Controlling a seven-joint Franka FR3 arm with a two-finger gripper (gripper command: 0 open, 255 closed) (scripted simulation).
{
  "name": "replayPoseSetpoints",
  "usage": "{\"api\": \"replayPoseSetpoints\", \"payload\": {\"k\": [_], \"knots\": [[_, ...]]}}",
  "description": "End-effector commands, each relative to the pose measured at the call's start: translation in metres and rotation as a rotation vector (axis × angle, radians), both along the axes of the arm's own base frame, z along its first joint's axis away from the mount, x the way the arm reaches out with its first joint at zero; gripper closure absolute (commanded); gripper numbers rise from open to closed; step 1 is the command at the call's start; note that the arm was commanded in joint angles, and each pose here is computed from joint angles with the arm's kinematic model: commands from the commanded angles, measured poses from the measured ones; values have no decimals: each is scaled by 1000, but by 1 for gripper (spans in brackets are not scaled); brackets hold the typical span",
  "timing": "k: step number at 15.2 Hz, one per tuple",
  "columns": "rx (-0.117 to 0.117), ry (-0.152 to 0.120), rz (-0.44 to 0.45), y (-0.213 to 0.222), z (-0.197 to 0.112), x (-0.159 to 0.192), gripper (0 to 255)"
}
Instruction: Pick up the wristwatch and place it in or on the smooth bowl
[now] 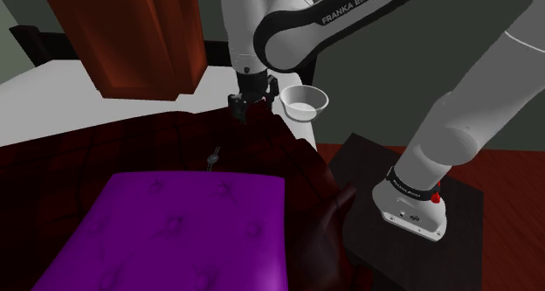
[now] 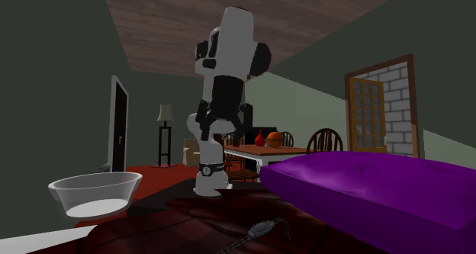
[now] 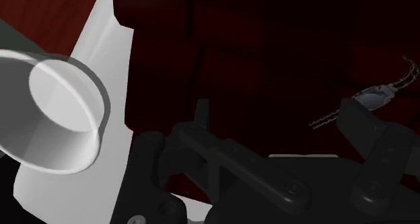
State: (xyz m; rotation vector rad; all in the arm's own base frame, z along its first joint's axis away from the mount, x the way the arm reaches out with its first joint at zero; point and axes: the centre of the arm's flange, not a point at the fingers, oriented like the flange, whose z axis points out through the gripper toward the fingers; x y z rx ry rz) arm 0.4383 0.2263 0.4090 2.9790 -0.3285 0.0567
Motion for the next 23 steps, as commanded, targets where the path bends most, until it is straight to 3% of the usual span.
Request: {"api": "replayPoseSetpoints", "payload": {"k": [1, 14, 23], "knots": [[1, 6, -33, 21, -17, 13, 0], [-5, 42, -222, 115, -128, 108, 0], [-5, 42, -222, 109, -167, 106, 0]]}}
